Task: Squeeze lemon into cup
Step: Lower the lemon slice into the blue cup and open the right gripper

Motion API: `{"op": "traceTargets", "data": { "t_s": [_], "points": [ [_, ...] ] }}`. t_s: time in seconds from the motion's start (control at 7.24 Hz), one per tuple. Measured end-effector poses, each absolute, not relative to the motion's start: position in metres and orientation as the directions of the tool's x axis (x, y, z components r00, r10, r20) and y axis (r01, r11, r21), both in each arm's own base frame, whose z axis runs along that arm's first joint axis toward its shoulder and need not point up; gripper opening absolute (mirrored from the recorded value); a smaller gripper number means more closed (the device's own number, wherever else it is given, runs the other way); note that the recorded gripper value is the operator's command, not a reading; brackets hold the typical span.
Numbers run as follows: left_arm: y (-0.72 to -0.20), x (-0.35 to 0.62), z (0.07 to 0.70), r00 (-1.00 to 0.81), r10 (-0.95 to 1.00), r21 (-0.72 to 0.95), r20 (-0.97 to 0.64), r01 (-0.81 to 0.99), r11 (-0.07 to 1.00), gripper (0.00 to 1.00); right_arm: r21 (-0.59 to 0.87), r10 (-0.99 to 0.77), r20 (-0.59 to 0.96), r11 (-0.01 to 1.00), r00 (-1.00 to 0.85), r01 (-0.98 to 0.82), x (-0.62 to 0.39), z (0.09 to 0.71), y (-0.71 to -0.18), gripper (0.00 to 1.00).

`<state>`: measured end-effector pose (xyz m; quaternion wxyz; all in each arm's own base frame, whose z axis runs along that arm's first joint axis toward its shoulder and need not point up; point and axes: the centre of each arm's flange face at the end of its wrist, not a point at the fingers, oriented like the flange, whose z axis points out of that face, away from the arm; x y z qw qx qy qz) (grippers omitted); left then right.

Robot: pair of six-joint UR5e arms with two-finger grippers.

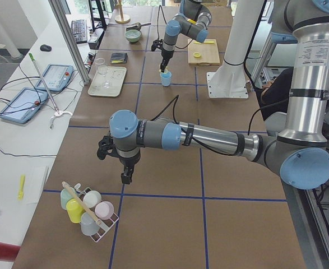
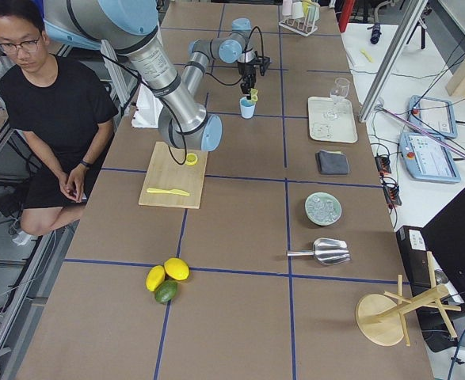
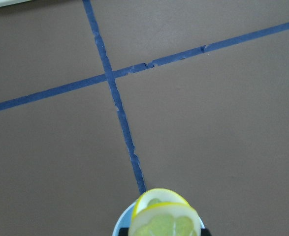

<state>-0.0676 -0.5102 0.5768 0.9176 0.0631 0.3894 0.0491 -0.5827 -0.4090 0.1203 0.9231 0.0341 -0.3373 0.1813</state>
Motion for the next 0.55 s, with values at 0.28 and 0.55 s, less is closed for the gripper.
{"op": "traceTargets", "data": {
  "t_s": [0.28, 0.55],
  "points": [
    [-0.5098, -0.068, 0.5772, 0.692, 0.138, 0.153, -0.709, -0.04, 0.987, 1.0, -0.06, 0.309, 0.635, 0.933, 0.708, -0.354, -0.5843, 0.1206, -0.406, 0.89],
    [-0.5098, -0.068, 0.5772, 0.692, 0.138, 0.153, -0.709, -0.04, 0.987, 1.0, -0.06, 0.311, 0.634, 0.933, 0.708, -0.356, -0.5846, 0.1214, -0.4054, 1.0]
  ]
}}
